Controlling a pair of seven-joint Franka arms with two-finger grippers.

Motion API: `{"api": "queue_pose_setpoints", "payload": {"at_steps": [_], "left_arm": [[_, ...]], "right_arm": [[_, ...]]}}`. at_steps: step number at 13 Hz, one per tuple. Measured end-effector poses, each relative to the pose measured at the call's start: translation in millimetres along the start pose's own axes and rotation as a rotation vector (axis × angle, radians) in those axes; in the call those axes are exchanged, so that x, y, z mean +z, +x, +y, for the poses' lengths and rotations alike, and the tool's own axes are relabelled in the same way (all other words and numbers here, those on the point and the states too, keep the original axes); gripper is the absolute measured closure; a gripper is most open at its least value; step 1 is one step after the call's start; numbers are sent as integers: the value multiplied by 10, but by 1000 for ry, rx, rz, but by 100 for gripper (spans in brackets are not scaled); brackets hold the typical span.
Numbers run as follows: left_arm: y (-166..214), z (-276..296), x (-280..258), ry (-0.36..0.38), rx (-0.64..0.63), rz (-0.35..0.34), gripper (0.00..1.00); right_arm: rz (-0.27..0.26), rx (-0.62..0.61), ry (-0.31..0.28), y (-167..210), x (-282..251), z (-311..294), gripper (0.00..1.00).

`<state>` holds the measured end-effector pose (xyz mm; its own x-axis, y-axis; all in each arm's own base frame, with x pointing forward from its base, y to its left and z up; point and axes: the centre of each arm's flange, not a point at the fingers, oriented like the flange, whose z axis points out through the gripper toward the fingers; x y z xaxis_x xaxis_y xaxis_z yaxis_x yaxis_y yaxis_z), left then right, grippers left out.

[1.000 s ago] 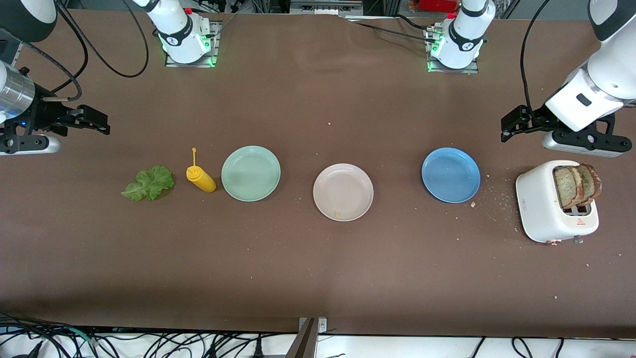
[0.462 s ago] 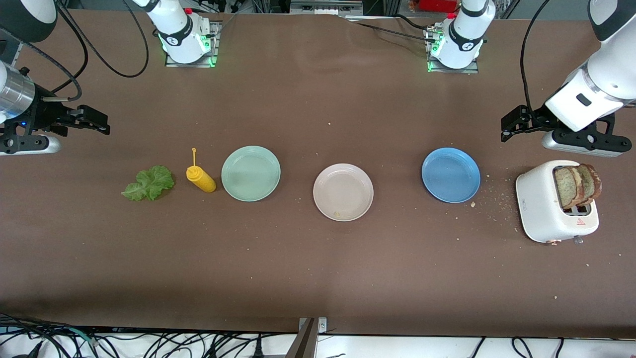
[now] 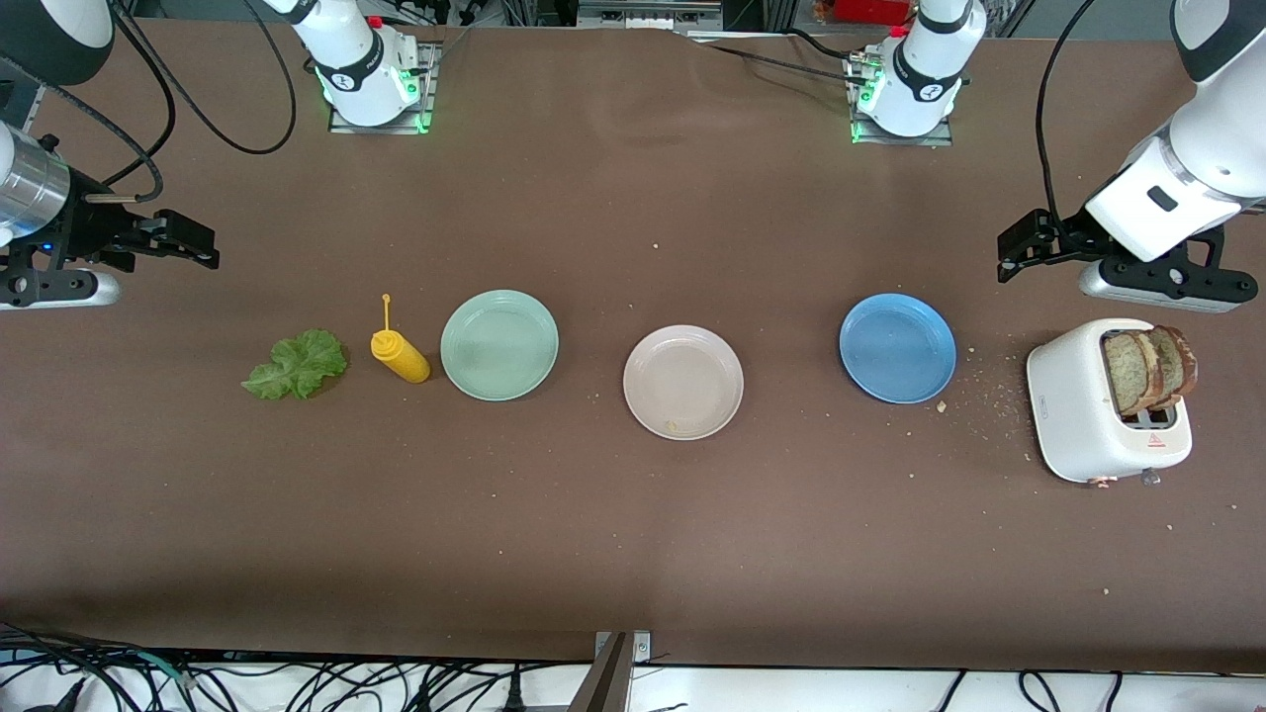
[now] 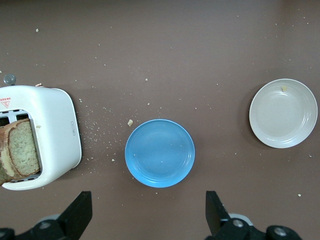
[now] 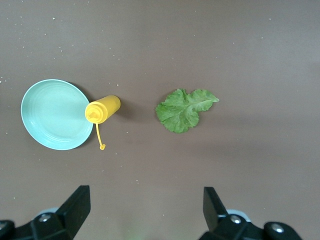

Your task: Make sandwich in beige plate with both arms

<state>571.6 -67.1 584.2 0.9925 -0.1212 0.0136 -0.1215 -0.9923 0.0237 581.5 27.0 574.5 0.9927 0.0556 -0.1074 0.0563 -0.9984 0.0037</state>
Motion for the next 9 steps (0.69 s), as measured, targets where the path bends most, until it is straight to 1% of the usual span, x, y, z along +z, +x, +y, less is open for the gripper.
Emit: {"api": "queue_pose_setpoints", "payload": {"at_steps": [9], "left_arm": [[4, -48, 9, 0, -8, -2, 0]], "right_arm": [[0, 0, 0, 4, 4, 0, 0]]}}
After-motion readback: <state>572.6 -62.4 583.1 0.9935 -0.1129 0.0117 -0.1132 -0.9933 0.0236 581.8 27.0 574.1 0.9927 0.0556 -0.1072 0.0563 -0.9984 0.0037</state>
